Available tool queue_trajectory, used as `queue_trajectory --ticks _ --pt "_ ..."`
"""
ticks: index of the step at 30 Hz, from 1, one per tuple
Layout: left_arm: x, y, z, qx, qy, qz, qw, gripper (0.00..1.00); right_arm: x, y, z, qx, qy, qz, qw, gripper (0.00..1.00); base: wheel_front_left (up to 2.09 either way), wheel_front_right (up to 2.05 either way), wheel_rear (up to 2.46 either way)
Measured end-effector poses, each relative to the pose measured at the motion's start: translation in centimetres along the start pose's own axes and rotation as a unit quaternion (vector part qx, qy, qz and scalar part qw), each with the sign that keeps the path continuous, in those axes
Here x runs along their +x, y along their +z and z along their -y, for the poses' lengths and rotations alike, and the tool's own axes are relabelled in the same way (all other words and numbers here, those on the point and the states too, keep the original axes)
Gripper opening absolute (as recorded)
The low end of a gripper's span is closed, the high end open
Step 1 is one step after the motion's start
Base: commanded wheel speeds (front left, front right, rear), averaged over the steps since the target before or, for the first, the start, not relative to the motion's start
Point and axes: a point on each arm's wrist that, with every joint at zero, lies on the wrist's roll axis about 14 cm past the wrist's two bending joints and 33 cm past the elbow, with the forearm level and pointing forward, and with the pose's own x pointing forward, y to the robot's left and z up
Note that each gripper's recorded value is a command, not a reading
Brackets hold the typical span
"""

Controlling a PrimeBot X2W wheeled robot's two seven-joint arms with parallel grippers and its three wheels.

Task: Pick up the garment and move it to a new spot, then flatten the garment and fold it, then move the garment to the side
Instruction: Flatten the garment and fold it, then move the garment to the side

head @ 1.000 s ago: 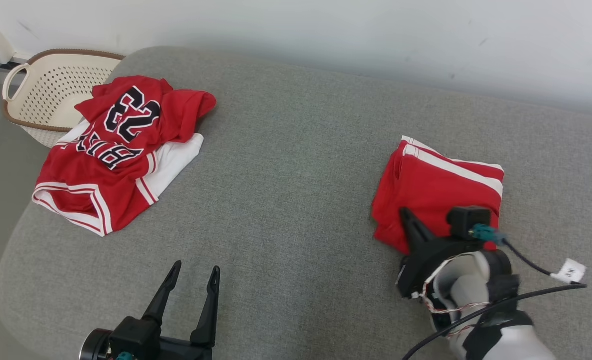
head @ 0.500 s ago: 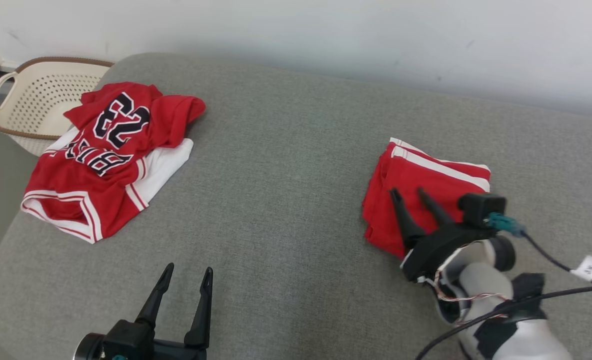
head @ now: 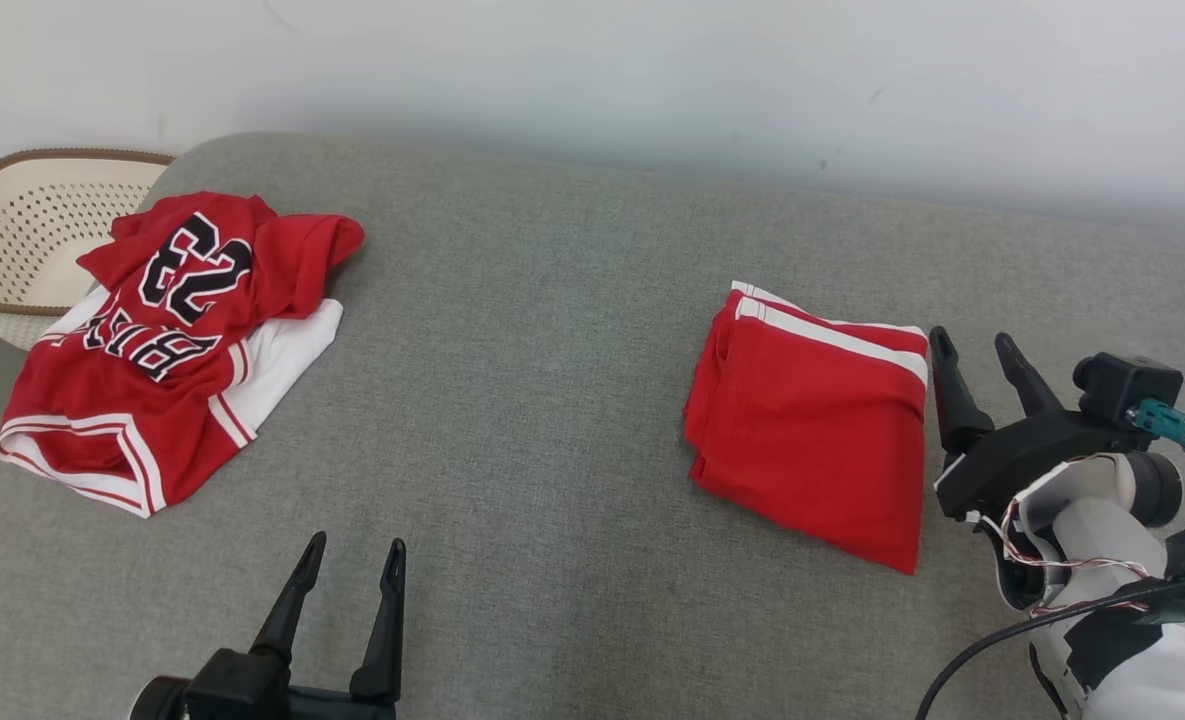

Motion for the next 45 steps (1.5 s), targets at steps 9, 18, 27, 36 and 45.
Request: queue_trajectory --ticks 9,18,27,36,45 --pt "0.0 -0.2 0.1 0.001 -0.004 -0.002 1.0 1.0 -0.8 -4.0 1.4 0.036 -0.035 -0.08 0.996 1.0 0.0 0.0 0.0" --pt "0.1 -0.8 0.0 0.003 -0.005 -0.012 1.0 1.0 -0.8 -7.1 1.1 0.062 -0.041 -0.138 0.988 1.0 0.0 0.0 0.0" --pt "0.1 -1.2 -0.3 0.005 -0.001 -0.018 1.0 1.0 -0.4 -9.1 -0.1 0.09 -0.035 -0.182 0.979 1.0 0.0 0.0 0.0" --pt "0.6 -1.6 -0.3 0.004 0.001 -0.022 1.0 1.0 0.3 -8.9 -0.2 0.075 -0.023 -0.17 0.982 0.0 0.0 0.0 0.0" --pt "1.6 -1.7 1.2 0.0 -0.023 -0.018 1.0 1.0 -0.4 -6.7 2.5 0.011 -0.024 -0.156 0.987 0.0 0.0 0.0 0.0"
